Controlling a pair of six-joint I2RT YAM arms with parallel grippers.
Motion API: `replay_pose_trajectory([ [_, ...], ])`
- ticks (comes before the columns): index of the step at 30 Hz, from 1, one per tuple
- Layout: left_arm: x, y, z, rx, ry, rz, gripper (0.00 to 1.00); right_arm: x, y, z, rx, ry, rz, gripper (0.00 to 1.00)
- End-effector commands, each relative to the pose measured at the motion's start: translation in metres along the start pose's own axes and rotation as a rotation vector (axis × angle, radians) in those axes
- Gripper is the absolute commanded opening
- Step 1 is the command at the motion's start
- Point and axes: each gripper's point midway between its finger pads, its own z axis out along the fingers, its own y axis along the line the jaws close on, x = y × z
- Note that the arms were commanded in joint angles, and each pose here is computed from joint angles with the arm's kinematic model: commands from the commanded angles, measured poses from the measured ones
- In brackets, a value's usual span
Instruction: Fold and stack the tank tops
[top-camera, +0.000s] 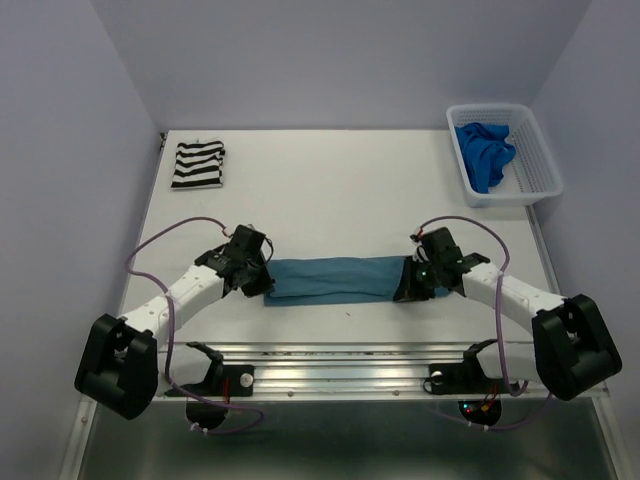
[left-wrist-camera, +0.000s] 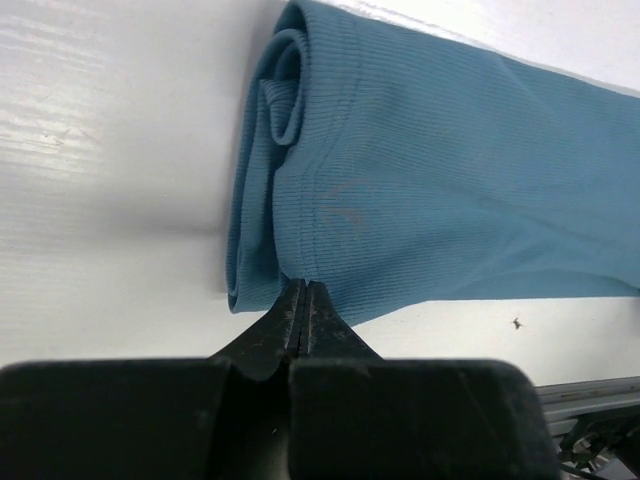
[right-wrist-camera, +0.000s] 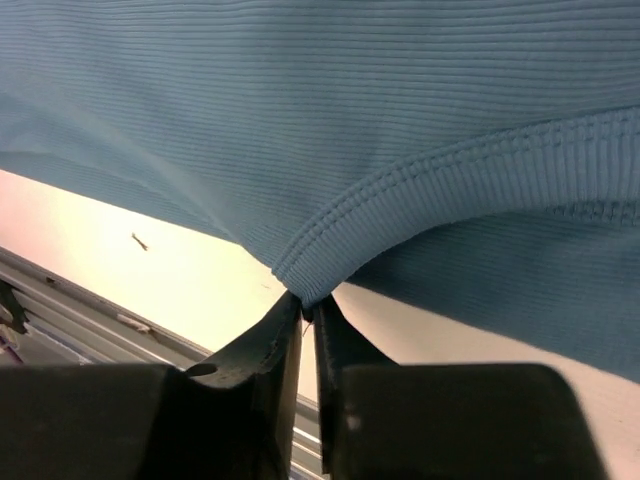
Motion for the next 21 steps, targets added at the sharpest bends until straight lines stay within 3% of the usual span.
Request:
replay_pose_trajectory([
  [1, 0.007, 0.021, 0.009, -0.095, 0.018, -0.022, 0.00, 0.008, 0.000, 0.010, -0.026, 0.015, 0.005, 0.20],
  [6, 0.006, 0.033, 0.011, -0.168, 0.008, -0.035, 0.02, -0.008, -0.004, 0.020, 0.001, -0.023, -0.011, 0.33],
  [7, 0.007, 0.034, 0.011, -0.175, 0.012, -0.045, 0.22, -0.016, 0.000, 0.018, 0.001, -0.040, -0.023, 0.37],
  [9, 0.011, 0.033, 0.011, -0.170, 0.035, -0.045, 0.50, -0.024, -0.005, 0.012, 0.049, -0.063, -0.046, 0.65],
  [10, 0.010, 0.031, 0.009, -0.166, 0.038, -0.042, 0.61, -0.028, -0.006, 0.007, 0.072, -0.079, -0.057, 0.71],
  [11, 0.013, 0.033, 0.006, -0.182, 0.054, -0.041, 0.76, -0.034, -0.008, -0.002, 0.111, -0.089, -0.058, 0.96],
  [13, 0.003, 0.027, -0.003, -0.174, 0.030, -0.043, 0.98, -0.050, -0.013, -0.021, 0.189, -0.166, -0.080, 1.00],
  [21, -0.052, -0.013, -0.055, -0.069, -0.151, -0.024, 0.99, -0.074, -0.012, -0.077, 0.305, -0.309, -0.040, 1.00],
])
